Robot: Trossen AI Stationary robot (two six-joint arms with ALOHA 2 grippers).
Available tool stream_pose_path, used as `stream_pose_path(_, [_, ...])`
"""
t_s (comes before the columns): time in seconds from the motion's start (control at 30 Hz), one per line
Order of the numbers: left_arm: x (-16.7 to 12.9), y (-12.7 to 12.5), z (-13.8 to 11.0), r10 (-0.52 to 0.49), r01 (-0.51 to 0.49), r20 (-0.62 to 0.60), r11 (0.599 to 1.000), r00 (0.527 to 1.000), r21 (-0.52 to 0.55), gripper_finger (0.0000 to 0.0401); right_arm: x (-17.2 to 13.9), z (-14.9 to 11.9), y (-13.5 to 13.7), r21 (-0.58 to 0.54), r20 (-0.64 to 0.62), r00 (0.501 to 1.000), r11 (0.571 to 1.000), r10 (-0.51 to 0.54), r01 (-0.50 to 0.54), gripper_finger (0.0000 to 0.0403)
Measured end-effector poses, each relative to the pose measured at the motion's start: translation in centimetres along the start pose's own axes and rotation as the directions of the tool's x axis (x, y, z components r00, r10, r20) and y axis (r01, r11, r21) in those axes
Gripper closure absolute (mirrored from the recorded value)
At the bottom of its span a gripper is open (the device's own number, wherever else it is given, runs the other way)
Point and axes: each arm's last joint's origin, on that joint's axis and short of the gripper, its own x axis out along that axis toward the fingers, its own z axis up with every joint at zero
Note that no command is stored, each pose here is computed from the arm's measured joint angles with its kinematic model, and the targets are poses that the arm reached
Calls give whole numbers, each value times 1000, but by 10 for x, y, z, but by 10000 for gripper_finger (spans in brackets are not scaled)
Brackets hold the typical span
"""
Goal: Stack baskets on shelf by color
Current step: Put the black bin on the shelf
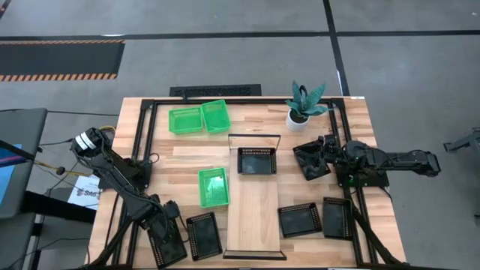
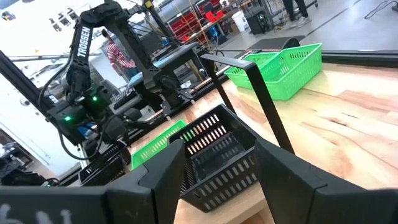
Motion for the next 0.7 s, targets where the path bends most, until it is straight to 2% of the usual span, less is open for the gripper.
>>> stream_pose_path(0.03, [-1, -1, 0, -5, 5, -5, 1000, 1000, -3, 370, 0, 0, 0, 0, 0, 1000, 1000, 0, 0, 184])
stream_pose_path(0.1, [-3, -2, 0, -17, 15, -30, 999, 999, -42, 390, 0, 0, 0, 0, 0, 1000, 1000, 0, 0, 184])
stream_pose_path(0.27, [-17, -9, -3, -31, 7, -121, 982, 992, -189, 399, 0, 0, 0, 1, 0, 1000, 1000, 0, 0, 184])
stream_pose_path(0.37, [-39, -15, -7, -65, 29, -126, 962, 990, -271, 401, 0, 0, 0, 3, 0, 1000, 1000, 0, 0, 184])
stream_pose_path(0.43, [-58, -16, -10, -89, 44, -112, 935, 990, -352, 401, 0, 0, 0, 7, 0, 1000, 1000, 0, 0, 184])
stream_pose_path(0.5, [-80, -15, -13, -123, 76, -71, 883, 990, -463, 401, 0, 0, 0, 27, 0, 1000, 1000, 0, 0, 184])
stream_pose_path(0.57, [-104, -13, -16, -171, 144, 6, 807, 985, -573, 401, 0, 0, 0, 45, 0, 1000, 999, 0, 0, 184])
stream_pose_path(0.63, [-129, -8, -18, -216, 241, 122, 701, 969, -671, 401, 0, 0, 0, 56, 0, 1000, 998, 0, 0, 184])
stream_pose_path(0.7, [-151, 2, -19, -207, 331, 259, 554, 943, -764, 401, 0, 0, 0, 56, 0, 1000, 998, 0, 0, 184])
